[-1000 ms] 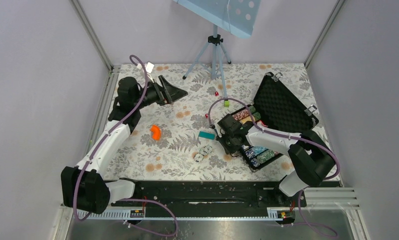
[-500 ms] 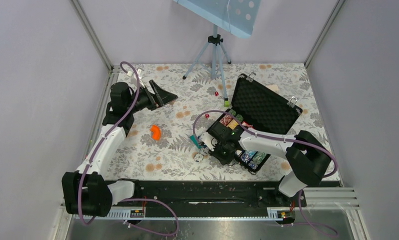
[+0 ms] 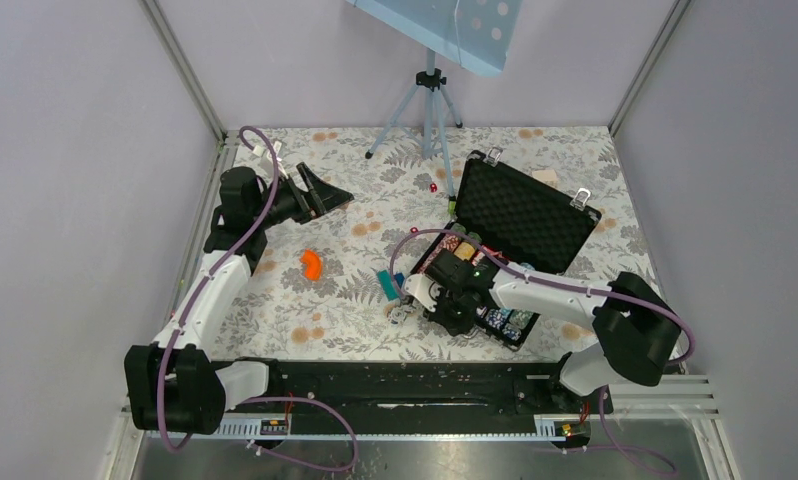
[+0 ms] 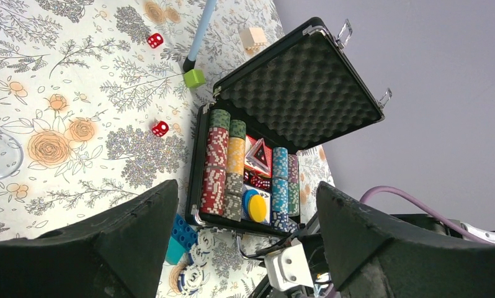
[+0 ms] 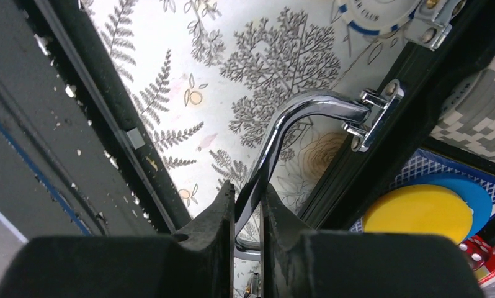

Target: Pack up texas hold em set

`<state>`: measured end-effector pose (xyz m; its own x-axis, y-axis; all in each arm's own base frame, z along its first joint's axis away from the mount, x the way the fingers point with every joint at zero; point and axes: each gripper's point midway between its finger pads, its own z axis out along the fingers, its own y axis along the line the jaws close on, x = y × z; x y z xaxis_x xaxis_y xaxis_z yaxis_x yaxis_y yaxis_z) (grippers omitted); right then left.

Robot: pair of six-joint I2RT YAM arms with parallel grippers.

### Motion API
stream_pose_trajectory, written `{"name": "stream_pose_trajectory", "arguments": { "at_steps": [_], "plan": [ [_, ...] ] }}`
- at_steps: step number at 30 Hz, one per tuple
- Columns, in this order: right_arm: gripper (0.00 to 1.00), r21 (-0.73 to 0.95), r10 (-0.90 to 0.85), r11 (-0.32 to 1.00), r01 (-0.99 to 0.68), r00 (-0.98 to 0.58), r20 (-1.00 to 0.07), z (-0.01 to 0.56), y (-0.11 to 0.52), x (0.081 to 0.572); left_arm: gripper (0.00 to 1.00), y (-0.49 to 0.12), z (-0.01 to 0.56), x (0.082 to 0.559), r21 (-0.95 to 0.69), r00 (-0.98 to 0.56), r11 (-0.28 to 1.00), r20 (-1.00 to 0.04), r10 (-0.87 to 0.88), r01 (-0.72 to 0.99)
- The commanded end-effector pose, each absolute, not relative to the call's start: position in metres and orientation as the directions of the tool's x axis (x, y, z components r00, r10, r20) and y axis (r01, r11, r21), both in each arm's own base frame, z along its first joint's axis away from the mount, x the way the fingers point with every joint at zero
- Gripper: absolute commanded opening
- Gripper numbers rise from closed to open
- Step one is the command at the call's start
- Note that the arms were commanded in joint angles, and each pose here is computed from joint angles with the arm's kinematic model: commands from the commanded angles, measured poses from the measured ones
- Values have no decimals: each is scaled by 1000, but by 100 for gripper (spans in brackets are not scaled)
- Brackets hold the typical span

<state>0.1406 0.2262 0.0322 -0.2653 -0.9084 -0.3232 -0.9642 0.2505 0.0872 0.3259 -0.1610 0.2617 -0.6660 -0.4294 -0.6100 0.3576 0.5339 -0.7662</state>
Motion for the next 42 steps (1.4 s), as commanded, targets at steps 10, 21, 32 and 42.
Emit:
{"name": "stream_pose_trajectory", "arguments": {
  "at_steps": [10,21,32,42],
  "plan": [
    [0,-79,-877,308,-948,-251,-410,47,239,172,81,-159,264,325,-750,-650,531,-636,-416,394],
    [0,-179,-825,488,-854,-385,-413,53,202,220,81,-158,265,326,-751,-649,533,-634,-420,389],
    [0,-168,-816,504,-847,-403,-415,53,193,224,81,-158,265,327,-757,-654,526,-628,-421,388],
    [63,-183,-679,591,-786,-362,-639,123,212,240,84,-148,263,336,-758,-641,576,-612,-463,308]
  ]
}}
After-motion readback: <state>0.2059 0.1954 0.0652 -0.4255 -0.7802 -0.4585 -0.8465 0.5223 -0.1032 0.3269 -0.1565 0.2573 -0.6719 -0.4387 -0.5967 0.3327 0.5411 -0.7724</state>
